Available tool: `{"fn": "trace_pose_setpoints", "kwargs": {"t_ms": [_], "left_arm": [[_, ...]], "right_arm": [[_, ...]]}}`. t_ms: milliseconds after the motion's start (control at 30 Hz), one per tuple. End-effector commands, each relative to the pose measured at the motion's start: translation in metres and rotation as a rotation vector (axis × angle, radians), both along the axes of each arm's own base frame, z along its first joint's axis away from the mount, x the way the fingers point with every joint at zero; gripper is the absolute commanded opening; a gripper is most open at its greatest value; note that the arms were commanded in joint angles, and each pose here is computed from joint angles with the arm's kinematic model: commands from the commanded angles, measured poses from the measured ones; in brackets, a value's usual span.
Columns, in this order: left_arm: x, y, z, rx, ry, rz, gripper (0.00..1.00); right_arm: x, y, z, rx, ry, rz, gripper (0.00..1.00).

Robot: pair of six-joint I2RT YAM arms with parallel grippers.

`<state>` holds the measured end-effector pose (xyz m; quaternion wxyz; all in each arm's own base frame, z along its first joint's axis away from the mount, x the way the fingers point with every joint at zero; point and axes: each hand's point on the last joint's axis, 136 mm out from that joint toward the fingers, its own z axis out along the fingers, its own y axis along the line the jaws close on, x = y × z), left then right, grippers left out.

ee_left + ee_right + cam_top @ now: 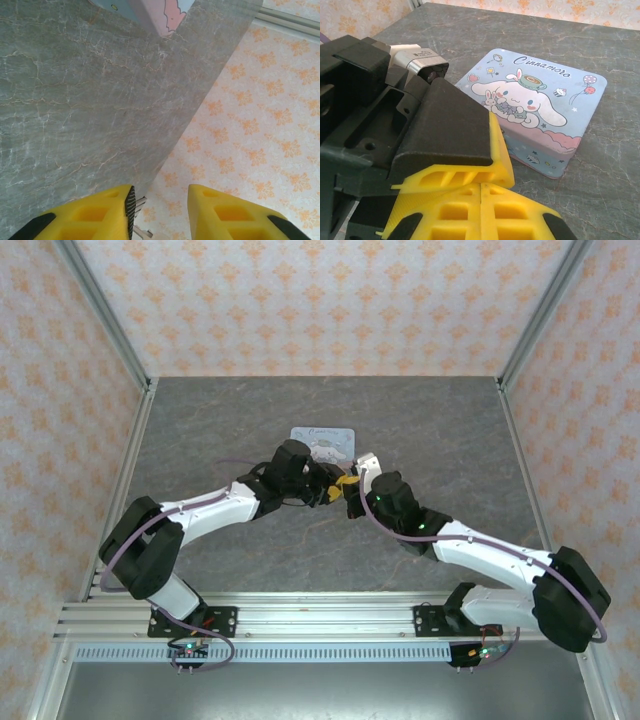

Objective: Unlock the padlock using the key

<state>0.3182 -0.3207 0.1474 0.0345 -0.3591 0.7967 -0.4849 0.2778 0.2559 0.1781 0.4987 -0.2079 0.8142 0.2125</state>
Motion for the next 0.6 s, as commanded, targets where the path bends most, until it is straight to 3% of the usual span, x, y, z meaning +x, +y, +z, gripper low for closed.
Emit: {"fn": "trace_pose_setpoints", "kwargs": {"t_ms": [0,167,400,467,567], "left_arm": [[0.001,-0.010,0.005,-0.022,-0.006,-0.016,0.30],[0.001,-0.012,0.006,-0.026,-0.009,-0.018,0.22],[0.001,-0.013,0.005,-0.024,-0.010,-0.021,0.00],[0.001,-0.012,0.004,-0.019,-0.019,-0.017,0.00],[0.006,-0.009,0.003,0.005,-0.067,-0.026,0.00]], "right_arm": [[0.006,0.007,0.022,0.031,-0.053,0.001,0.00],[0.006,0.008,0.021,0.033,-0.052,0.000,0.00],[0.007,0.008,0.022,0.039,-0.050,-0.007,0.00],[0.008,0.007,0.025,0.054,-0.045,-0.020,0.00],[0.008,-0.004,0.037,0.139,-0.016,-0.080,0.33]]}}
